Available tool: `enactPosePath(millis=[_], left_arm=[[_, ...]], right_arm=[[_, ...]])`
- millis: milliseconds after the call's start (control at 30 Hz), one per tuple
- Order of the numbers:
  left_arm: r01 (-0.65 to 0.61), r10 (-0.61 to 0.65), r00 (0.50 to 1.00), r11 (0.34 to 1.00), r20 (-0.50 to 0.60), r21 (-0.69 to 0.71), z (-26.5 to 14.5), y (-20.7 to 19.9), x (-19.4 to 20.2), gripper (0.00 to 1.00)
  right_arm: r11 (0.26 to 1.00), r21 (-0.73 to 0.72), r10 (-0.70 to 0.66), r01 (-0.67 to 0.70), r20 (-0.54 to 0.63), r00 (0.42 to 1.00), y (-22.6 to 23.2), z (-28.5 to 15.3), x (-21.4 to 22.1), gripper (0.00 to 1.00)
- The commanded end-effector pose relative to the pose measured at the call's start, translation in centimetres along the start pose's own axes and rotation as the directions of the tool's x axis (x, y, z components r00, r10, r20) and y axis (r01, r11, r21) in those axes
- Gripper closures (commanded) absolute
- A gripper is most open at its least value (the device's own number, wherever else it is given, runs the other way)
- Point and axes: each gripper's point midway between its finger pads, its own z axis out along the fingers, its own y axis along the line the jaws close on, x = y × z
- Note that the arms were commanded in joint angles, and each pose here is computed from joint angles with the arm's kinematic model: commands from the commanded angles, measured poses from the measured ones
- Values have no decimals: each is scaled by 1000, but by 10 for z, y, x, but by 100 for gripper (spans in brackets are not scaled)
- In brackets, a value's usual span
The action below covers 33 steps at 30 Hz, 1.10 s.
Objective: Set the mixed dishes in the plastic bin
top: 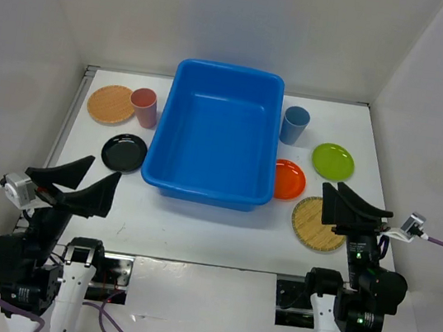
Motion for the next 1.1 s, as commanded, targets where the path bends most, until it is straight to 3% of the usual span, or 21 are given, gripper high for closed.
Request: enactPosePath(millis=[0, 133, 333, 533, 567, 700, 1067], left_arm=[[-58, 51, 989, 997, 137, 43, -24, -21, -27, 1], [-52, 48, 990, 998, 134, 27, -20, -18, -29, 1], [-52, 54, 996, 998, 71, -27, 0, -4, -29, 1], [-29, 9, 976, 996, -216, -88, 60, 25, -4, 1], [-25, -14, 951, 992, -310, -122, 76, 43, 15, 1], [-18, -59, 894, 986, -444, -167, 103, 68, 39, 1], [-158, -8, 855, 948, -519, -276, 129, 116, 46, 1]], right_arm=[[995, -74, -58, 64, 70, 996, 22, -17, -15, 1], [995, -2, -103, 103, 95, 990, 3, -13, -16, 1], [987, 125, -99, 98, 1, 995, -30, 24, -7, 1], [949, 257, -132, 184, -208, 969, -73, 81, 12, 1], [943, 271, -131, 192, -228, 965, -79, 88, 15, 1], [887, 399, -112, 233, -303, 946, -123, 123, 29, 1], [748, 577, -49, 327, -444, 895, -213, 174, 78, 1]])
